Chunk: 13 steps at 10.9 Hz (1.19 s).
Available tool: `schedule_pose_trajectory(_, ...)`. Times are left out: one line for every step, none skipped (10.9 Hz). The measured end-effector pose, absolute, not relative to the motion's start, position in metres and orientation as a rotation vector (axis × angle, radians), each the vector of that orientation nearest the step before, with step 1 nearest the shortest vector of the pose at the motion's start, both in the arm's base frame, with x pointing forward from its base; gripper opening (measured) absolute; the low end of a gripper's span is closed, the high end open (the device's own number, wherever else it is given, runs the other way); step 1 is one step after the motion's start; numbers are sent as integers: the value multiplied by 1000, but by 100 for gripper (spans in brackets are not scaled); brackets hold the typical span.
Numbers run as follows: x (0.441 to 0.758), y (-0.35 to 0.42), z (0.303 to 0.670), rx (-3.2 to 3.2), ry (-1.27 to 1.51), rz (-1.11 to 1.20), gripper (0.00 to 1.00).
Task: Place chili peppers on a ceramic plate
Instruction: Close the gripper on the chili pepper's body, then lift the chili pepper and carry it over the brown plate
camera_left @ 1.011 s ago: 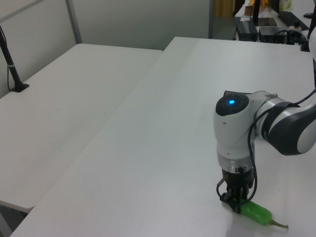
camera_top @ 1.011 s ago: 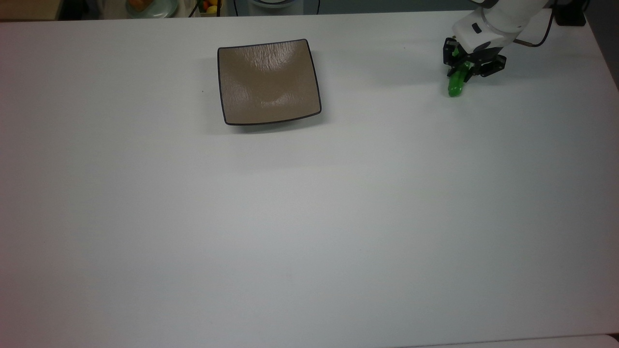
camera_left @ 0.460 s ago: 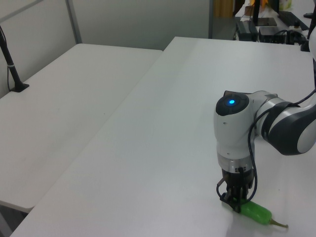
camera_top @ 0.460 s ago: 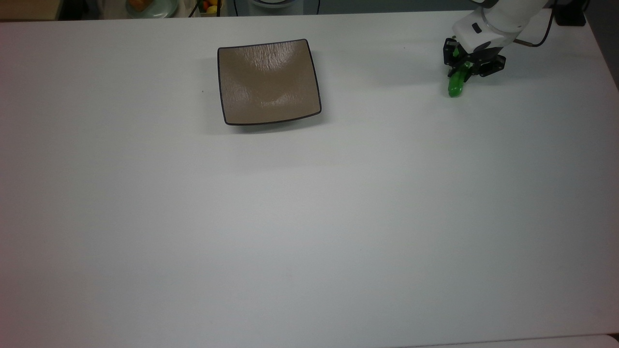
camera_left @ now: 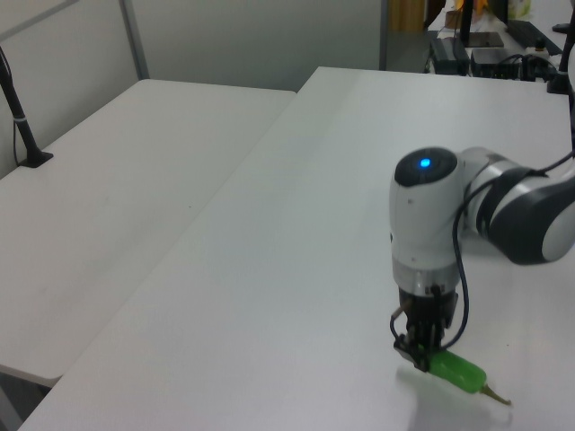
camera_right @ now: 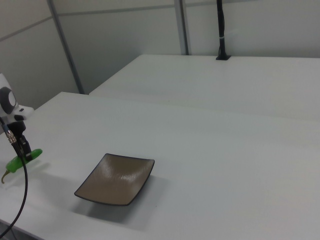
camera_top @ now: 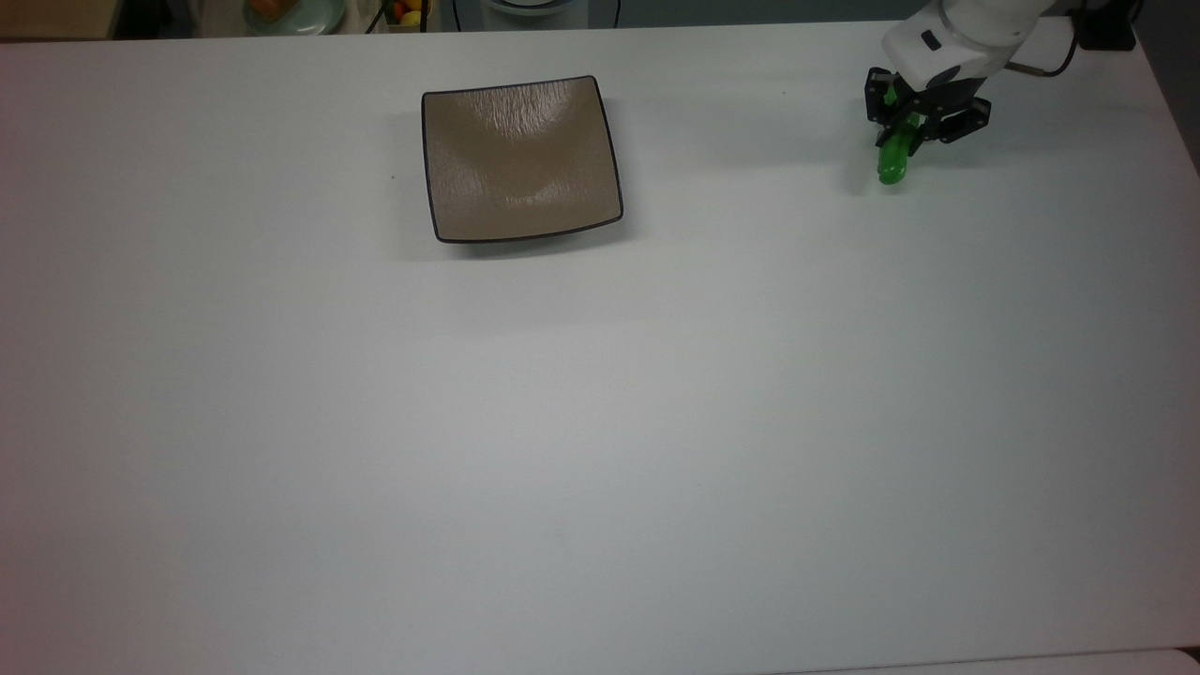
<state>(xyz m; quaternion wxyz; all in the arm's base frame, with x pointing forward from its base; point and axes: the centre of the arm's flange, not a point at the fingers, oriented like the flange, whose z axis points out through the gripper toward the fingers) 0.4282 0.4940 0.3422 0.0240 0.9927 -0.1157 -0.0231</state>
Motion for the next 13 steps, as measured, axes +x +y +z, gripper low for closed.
schedule_pose_trajectory(434, 489, 355, 3087, -344, -49, 34)
schedule_pose_trajectory(441, 482, 368, 3104, -319, -23, 34)
schedule_pose_trajectory(449, 474, 381, 3118, -304, 3, 34)
schedule_pose_trajectory(459, 462, 396, 3132, -292, 33, 34)
schedule_pose_trajectory(468, 451, 408, 3143, -277, 60, 34)
schedule_pose_trajectory(479, 436, 422, 3159, -255, 83, 34)
schedule_pose_trajectory(490, 421, 436, 3176, -226, 98, 34)
schedule_pose_trajectory(499, 403, 449, 3188, -189, 98, 34)
schedule_pose_trajectory(508, 383, 460, 3188, -153, 81, 34)
schedule_pose_trajectory(517, 360, 473, 3192, -129, 74, 34)
schedule_pose_trajectory(527, 337, 487, 3197, -108, 81, 34)
schedule_pose_trajectory(534, 312, 500, 3193, -84, 81, 34)
schedule_pose_trajectory(538, 290, 512, 3183, -48, 78, 34)
